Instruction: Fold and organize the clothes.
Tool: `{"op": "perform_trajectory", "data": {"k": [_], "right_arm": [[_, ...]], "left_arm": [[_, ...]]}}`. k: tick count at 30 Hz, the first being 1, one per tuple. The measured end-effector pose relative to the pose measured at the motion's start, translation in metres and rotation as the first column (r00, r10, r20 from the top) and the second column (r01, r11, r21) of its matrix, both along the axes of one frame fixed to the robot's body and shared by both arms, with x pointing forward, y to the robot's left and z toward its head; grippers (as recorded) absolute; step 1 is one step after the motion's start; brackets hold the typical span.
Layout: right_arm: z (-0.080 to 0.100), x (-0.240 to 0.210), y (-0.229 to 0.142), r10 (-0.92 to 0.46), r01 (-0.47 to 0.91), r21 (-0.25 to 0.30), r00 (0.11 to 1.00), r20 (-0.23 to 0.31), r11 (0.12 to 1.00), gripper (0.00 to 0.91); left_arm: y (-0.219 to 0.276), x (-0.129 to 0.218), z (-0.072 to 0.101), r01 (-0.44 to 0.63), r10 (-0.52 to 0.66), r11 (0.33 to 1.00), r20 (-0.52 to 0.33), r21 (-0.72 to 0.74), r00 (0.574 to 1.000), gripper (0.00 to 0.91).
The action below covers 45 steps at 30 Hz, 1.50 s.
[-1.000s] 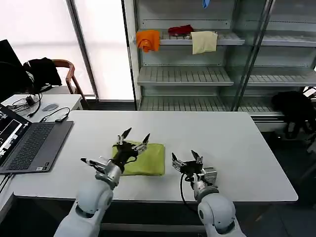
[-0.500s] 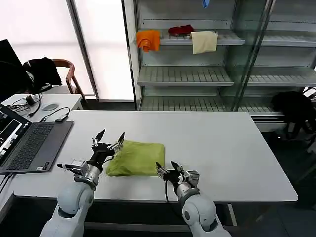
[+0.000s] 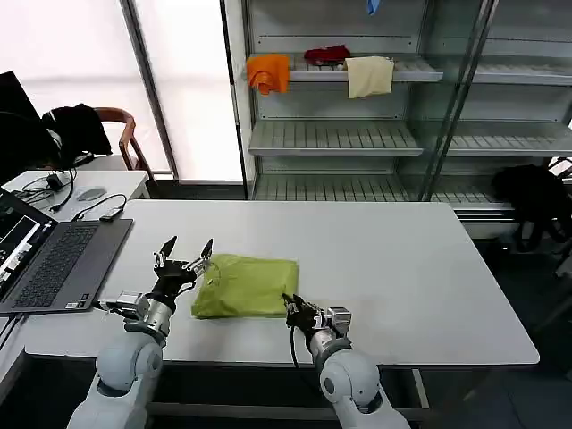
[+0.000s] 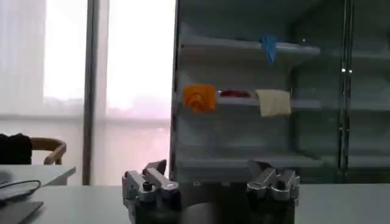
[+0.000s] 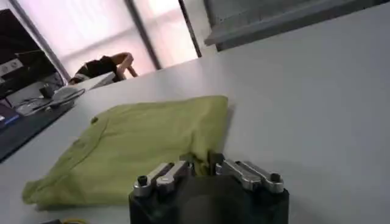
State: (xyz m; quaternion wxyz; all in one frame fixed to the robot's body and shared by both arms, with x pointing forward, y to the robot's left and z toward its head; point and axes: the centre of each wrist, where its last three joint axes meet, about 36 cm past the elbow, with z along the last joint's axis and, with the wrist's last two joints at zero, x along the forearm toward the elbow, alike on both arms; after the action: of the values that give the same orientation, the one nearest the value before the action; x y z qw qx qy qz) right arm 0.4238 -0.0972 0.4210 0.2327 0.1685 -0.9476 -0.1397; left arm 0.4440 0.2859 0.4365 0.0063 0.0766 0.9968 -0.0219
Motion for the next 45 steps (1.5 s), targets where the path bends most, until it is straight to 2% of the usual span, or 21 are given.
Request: {"op": "perform_trajectory", "data": {"k": [11, 26, 27, 28, 33, 37, 45], "right_arm": [[0.01, 0.006, -0.012, -0.04, 0.039, 0.014, 0.999, 0.012, 0.999, 0.0], [0.021, -0.005, -0.067, -0.101, 0.101, 0.004, 0.995, 0.027, 0.995, 0.0], [0.022, -0.005, -0.071, -0.104, 0.104, -0.001, 0.994, 0.03, 0.995, 0.595], [0.022, -0.005, -0.074, -0.106, 0.107, -0.006, 0.994, 0.033, 0.994, 0.907], [0.023, -0.003, -0.084, -0.108, 0.109, -0.021, 0.993, 0.055, 0.994, 0.907], [0.022, -0.005, -0.089, -0.092, 0.098, -0.066, 0.992, 0.088, 0.993, 0.907], [0.031, -0.012, -0.12, -0.083, 0.13, -0.202, 0.971, 0.226, 0.971, 0.907]], "left_arm": [[0.003, -0.002, -0.001, -0.011, 0.011, 1.0, 0.003, 0.003, 1.0, 0.907], [-0.007, -0.006, 0.0, 0.013, -0.013, 1.0, -0.004, -0.002, 1.0, 0.907], [-0.008, -0.007, 0.001, 0.014, -0.014, 1.0, -0.004, -0.002, 1.0, 0.907], [-0.009, -0.007, 0.001, 0.016, -0.016, 1.0, -0.003, -0.002, 1.0, 0.907], [-0.012, -0.01, 0.003, 0.016, -0.016, 1.0, -0.001, -0.004, 1.0, 0.907], [-0.011, -0.013, 0.006, 0.01, -0.01, 1.0, 0.002, -0.004, 1.0, 0.907], [-0.002, -0.022, 0.013, -0.002, 0.002, 1.0, -0.009, -0.003, 1.0, 0.907]]}}
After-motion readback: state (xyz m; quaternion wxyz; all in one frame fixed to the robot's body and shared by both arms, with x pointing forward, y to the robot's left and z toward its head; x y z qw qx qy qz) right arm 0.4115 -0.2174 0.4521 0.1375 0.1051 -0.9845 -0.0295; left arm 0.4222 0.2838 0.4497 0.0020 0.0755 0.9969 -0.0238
